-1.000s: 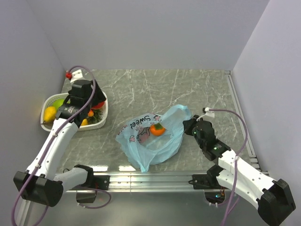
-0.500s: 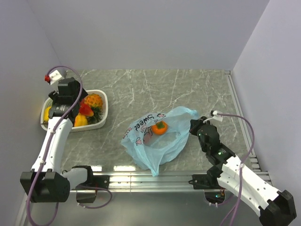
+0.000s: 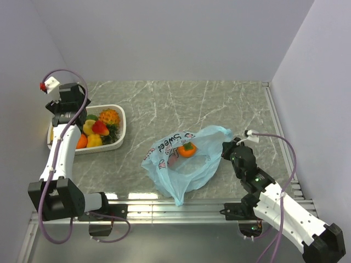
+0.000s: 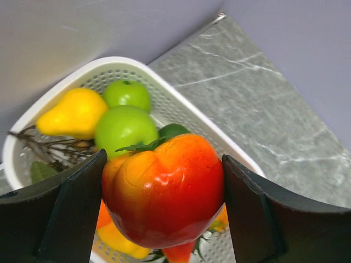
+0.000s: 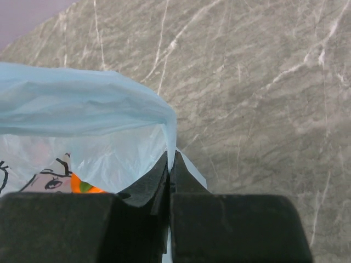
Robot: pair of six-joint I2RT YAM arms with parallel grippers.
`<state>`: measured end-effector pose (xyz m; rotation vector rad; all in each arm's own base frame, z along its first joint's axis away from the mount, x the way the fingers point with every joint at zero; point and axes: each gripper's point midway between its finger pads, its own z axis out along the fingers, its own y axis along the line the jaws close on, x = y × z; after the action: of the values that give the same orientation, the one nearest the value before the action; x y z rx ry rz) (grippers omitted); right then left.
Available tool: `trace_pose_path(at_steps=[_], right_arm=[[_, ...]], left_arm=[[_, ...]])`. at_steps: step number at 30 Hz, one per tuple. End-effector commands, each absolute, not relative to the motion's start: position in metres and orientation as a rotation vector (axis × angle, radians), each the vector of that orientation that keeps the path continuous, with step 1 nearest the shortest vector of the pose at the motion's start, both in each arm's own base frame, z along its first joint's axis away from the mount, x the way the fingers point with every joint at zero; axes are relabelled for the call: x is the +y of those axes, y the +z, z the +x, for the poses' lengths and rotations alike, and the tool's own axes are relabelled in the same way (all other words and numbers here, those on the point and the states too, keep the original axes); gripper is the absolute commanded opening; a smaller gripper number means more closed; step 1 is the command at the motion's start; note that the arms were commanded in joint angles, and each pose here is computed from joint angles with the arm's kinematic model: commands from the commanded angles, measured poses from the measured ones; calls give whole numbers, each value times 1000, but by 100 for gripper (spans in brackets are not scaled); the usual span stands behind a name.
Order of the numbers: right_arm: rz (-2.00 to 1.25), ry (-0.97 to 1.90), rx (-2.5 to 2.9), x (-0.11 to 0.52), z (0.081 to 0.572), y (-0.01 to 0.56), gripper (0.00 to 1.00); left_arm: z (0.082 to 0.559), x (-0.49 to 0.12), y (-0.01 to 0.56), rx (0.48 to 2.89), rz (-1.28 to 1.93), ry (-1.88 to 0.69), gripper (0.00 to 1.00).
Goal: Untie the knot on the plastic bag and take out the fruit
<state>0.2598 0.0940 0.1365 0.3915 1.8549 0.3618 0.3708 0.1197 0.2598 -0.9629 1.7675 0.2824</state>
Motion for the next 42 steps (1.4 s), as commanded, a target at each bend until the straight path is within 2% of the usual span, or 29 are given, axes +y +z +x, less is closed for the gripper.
trace_pose_path(at_steps=[1, 7, 14, 18, 21, 22, 23, 24, 25, 28, 30, 42], right_arm=[[392, 360, 1823, 91, 261, 153, 0], [374, 354, 1864, 96, 264, 157, 0], [366, 368, 1853, 98, 263, 168, 0], [367, 363, 1850, 95, 260, 168, 0], [366, 358, 1854, 93, 258, 165, 0], [368, 357, 1855, 93, 258, 164, 0], [370, 363, 1851, 93, 258, 164, 0], [370, 363, 1851, 93, 258, 164, 0], [371, 367, 1850, 94, 259, 164, 0], [370, 378, 1853, 97, 259, 163, 0], [368, 375, 1856, 97, 260, 162, 0], [373, 376, 1846, 95, 258, 164, 0]], left_arm=[[358, 140, 262, 1671, -1028, 336, 28], [328, 173, 239, 1569, -1229, 439, 39], [312, 204, 224, 1483, -1376, 424, 40], [312, 225, 200, 1512, -1450, 420, 42], [318, 222, 186, 1573, -1475, 381, 48], [320, 220, 185, 1574, -1480, 360, 52], [319, 219, 183, 1574, -1488, 357, 61], [316, 218, 183, 1564, -1493, 354, 63], [315, 219, 185, 1551, -1496, 353, 74], [315, 218, 188, 1541, -1485, 346, 94], [317, 217, 187, 1552, -1484, 337, 99], [317, 211, 192, 1545, -1485, 292, 99]])
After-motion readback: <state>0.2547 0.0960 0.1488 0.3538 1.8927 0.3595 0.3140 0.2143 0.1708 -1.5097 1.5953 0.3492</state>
